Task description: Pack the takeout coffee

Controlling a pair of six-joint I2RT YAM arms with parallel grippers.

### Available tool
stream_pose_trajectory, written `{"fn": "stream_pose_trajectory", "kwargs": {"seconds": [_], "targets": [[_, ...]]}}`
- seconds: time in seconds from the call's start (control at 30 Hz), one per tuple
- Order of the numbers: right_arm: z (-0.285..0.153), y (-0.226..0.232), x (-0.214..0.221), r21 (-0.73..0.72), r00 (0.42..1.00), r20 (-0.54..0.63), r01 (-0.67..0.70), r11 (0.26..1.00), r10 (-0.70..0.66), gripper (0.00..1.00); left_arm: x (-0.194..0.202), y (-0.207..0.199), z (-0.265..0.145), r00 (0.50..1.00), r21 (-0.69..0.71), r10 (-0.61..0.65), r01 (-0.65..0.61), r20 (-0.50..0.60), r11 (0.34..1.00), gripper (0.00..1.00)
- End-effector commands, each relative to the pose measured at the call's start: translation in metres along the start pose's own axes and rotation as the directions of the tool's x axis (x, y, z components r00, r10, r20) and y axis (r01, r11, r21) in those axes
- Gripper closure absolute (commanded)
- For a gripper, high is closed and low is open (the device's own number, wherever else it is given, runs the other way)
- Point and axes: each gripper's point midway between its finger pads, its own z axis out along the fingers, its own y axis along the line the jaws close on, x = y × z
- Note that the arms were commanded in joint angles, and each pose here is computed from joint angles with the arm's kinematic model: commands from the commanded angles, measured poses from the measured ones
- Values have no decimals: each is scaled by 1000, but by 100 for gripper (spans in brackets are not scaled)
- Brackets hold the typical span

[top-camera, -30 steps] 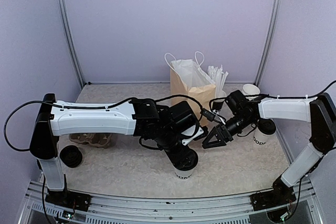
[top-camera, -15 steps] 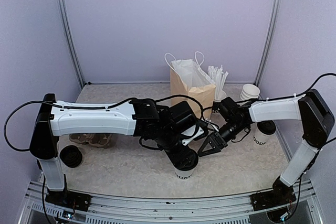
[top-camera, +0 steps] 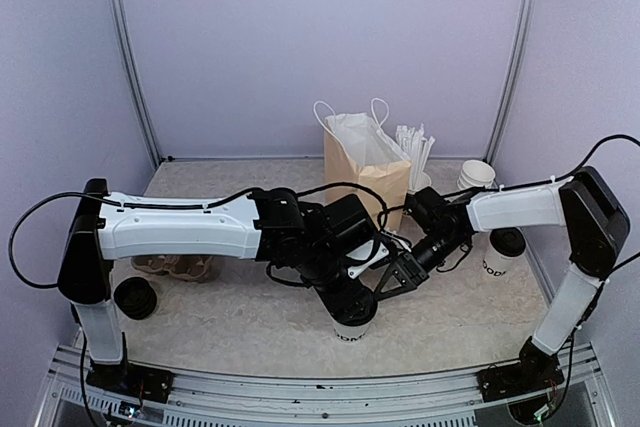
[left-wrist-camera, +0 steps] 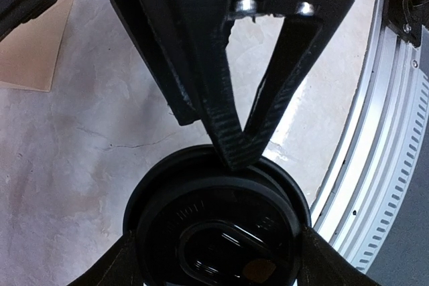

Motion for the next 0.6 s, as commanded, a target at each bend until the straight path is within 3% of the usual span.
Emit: {"fn": "stream_pose_trajectory", "kwargs": {"seconds": [0.0, 0.23, 0.57], "targets": [[12, -56, 25, 225, 989, -106, -73, 972, 99, 59, 45, -6, 36, 988, 30, 9, -5, -153, 1000, 33], [9, -39, 9, 158, 995, -89, -22, 987, 36, 65, 48, 0, 36, 989, 1, -2, 2, -151, 1000, 33], [-12, 17, -15, 66, 988, 4, 153, 986, -154, 50, -22, 16, -32, 991, -82, 11, 0, 135, 997, 16]]}}
